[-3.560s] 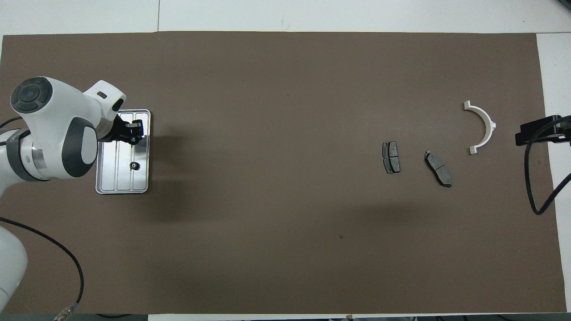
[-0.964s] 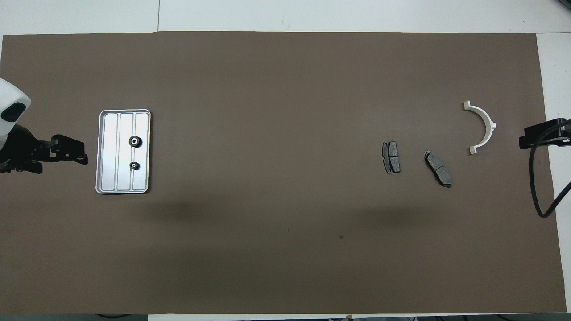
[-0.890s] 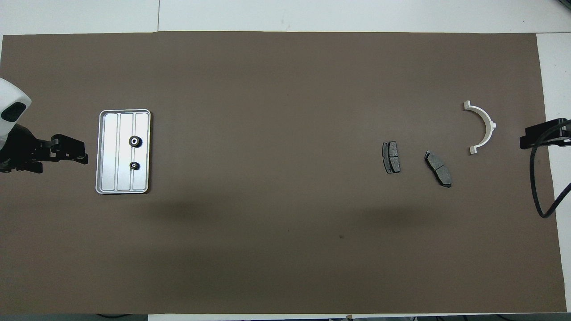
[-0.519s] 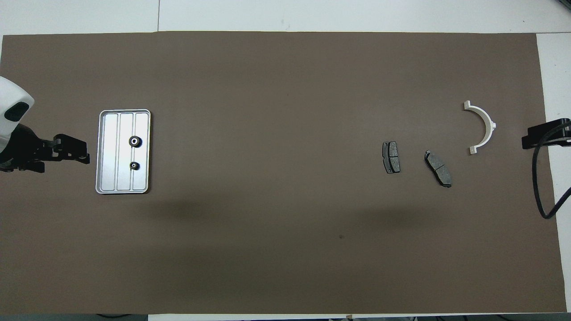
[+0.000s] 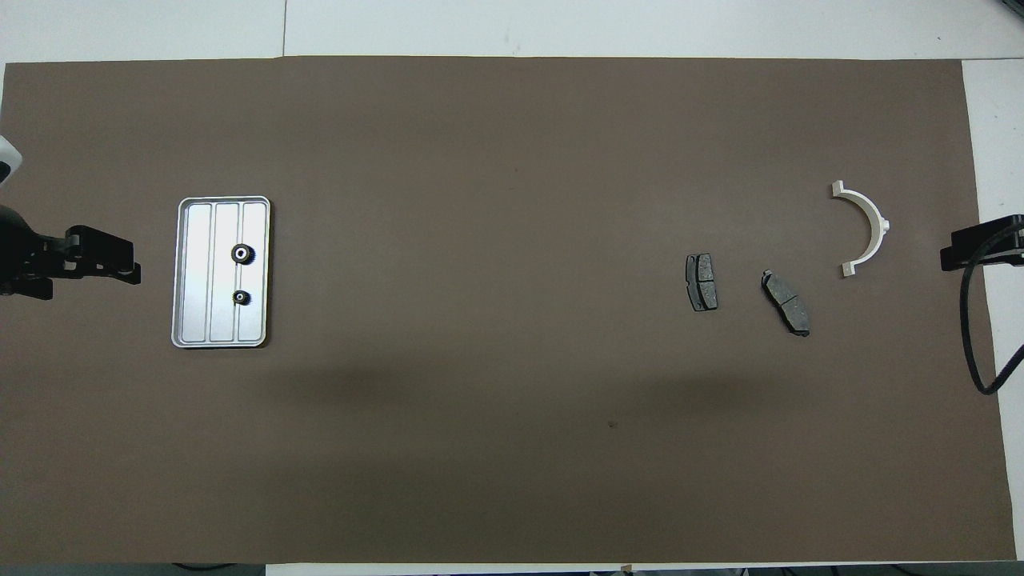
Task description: Pick bearing gear from pile to tray
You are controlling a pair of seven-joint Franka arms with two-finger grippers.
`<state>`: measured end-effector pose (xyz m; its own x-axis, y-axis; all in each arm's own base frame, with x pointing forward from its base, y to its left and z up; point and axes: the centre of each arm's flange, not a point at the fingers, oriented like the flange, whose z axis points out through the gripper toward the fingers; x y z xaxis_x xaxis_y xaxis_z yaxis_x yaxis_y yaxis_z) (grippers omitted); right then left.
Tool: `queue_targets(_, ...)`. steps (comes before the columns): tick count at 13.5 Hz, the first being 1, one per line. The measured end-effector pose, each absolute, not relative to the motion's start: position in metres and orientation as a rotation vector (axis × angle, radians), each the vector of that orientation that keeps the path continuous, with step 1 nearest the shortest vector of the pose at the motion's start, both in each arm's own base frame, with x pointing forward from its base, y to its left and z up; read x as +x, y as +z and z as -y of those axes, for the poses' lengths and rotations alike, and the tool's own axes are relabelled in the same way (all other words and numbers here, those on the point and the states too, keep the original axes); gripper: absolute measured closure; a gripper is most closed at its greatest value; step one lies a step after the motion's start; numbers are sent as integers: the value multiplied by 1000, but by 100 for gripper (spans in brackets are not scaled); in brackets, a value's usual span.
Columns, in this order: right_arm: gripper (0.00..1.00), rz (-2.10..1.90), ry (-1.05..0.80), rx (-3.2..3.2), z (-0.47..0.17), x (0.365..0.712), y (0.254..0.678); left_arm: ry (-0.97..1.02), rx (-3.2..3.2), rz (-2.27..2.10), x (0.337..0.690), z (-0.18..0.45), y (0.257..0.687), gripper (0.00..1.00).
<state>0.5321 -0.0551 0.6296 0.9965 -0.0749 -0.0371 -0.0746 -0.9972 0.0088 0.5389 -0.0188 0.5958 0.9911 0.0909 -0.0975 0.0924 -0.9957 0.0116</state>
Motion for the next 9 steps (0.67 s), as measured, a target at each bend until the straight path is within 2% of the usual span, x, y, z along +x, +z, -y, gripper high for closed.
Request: queue_targets(9,0,122,-58,3132,57,532,630,-82,3119,-139,552,20,591,0)
